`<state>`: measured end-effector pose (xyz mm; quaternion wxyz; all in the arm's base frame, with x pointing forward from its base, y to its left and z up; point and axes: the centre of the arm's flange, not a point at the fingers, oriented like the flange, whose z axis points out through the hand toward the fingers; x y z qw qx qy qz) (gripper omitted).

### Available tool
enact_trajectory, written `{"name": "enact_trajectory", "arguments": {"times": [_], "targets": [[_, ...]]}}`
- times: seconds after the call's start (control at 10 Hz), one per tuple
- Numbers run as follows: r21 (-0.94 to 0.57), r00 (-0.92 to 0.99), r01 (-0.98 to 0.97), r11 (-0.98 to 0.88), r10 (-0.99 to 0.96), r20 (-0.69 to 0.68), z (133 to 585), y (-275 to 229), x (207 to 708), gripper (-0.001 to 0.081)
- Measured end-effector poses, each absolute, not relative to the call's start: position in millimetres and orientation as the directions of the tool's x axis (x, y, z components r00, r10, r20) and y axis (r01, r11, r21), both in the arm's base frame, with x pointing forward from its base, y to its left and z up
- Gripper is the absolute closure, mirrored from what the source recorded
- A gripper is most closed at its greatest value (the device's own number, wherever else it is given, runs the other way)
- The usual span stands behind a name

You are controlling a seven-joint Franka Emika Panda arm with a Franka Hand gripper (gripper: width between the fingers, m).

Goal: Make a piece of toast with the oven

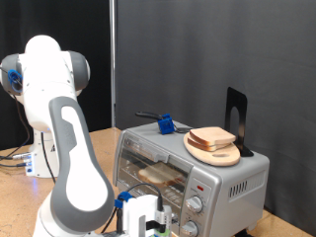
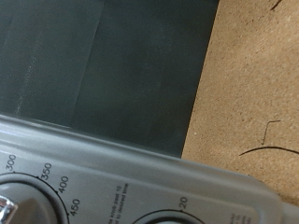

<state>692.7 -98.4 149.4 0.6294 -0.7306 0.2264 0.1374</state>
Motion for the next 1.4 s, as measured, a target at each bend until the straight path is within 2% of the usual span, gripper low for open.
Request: {"name": "enact_trajectory", "arguments": {"times": [0.8,1.4], "targets": [[-0.858,0.865,-0.499,-0.124,-0.128,-0.485,128,-55,685,0.0124],[-0.861,0.864,-0.499,-0.095,-0.13,-0.486,126,-44,686,0.0124]]}}
